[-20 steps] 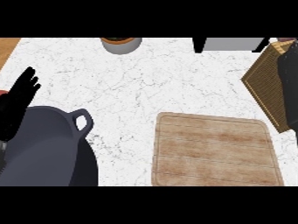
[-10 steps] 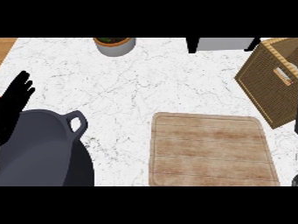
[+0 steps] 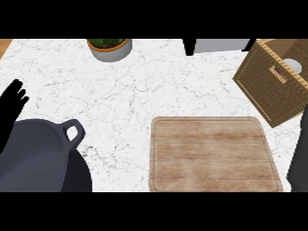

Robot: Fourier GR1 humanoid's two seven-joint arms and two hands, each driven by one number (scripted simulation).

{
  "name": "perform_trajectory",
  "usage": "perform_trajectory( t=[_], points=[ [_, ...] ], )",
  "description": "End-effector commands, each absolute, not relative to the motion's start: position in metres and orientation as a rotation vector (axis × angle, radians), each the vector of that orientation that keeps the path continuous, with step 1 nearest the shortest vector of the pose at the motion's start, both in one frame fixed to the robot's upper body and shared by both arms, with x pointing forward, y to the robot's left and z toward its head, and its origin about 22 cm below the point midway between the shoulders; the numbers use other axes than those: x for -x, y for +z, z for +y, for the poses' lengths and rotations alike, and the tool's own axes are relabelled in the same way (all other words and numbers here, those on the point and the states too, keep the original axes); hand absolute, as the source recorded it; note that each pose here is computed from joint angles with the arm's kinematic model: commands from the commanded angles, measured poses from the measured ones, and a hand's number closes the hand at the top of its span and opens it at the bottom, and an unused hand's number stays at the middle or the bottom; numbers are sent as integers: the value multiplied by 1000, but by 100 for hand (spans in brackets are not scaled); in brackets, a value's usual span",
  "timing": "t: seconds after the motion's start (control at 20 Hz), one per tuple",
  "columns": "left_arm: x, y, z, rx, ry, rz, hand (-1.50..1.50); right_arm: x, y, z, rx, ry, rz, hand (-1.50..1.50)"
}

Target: Pick the can from the cutting board and place it in the basket

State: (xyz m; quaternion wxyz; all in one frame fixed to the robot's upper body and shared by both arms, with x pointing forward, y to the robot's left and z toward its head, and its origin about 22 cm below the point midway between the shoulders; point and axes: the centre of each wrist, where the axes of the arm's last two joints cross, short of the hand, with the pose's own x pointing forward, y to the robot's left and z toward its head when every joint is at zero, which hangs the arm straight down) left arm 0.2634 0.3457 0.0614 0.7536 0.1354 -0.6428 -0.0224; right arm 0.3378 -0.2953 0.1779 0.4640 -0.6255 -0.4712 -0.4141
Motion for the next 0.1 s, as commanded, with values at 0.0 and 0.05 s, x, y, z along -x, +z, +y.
perform_trajectory(
  t=[0.0,0.05],
  points=[
    [-254,35,343,-273,-3,-1342,0,-292,171,-287,1469,-941,-1137,-150],
    [-260,40,333,-235,4,-1343,0,-282,168,-289,1465,-935,-1124,-150]
  ],
)
